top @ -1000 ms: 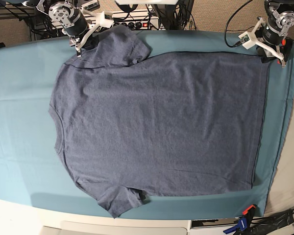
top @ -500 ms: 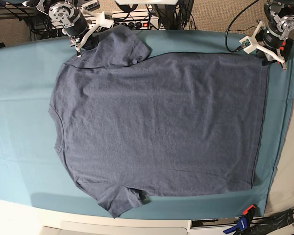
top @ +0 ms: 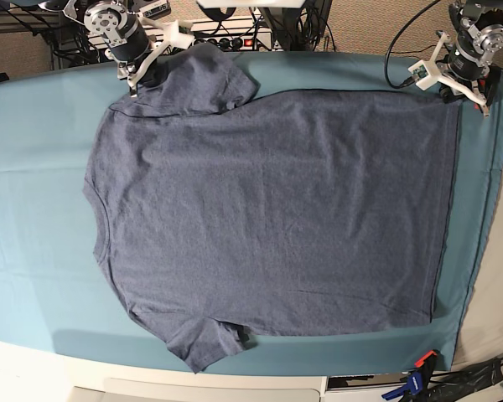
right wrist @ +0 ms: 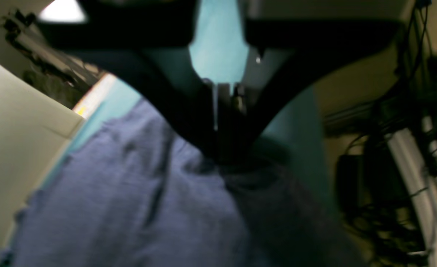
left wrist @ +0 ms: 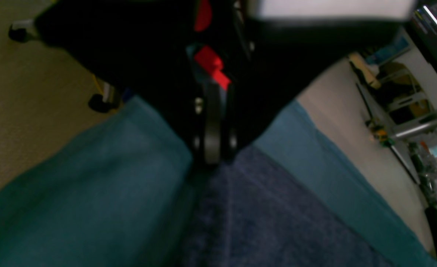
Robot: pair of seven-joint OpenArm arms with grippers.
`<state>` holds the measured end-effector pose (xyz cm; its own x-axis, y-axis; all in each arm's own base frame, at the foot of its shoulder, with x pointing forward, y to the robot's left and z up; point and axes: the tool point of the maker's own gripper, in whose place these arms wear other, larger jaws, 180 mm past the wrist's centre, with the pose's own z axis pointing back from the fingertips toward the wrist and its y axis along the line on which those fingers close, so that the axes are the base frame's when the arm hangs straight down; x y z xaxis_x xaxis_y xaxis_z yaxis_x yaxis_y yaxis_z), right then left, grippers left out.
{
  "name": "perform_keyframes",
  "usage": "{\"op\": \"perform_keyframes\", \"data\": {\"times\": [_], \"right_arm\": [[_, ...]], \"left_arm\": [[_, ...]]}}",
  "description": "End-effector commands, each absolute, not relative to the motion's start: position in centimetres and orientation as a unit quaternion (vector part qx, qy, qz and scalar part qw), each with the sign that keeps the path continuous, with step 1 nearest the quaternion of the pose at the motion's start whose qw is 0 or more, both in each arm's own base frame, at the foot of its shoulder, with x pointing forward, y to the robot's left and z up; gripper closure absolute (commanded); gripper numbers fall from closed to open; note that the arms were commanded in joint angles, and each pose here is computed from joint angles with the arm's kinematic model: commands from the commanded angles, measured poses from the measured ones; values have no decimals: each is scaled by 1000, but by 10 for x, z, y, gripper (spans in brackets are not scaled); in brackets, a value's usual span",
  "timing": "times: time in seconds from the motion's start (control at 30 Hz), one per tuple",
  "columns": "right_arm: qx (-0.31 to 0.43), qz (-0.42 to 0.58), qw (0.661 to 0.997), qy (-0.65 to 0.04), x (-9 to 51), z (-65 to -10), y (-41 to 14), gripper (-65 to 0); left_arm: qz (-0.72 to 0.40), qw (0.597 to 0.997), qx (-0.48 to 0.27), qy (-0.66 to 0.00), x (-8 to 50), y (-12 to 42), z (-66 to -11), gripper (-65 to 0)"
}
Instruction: Fold the T-shirt properly
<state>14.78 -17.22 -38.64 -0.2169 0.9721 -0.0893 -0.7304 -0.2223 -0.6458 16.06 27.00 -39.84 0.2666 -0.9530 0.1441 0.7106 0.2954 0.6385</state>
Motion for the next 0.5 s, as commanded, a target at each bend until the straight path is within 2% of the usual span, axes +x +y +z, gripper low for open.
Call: {"op": "perform_keyframes", "data": {"times": [0.0, 0.27, 0.47], "right_arm": [[-265, 738, 567, -254, 155, -378, -174, 0], [-304, 715, 562, -283, 168, -364, -176, 0], [-312, 712, 562, -282, 170, -363, -178, 0]], "left_arm": [[-542, 752, 250, -279, 171, 272, -386, 0], [-524, 746, 273, -307, 183, 268, -369, 0], [-520, 750, 280, -300, 183, 272, -369, 0]]}}
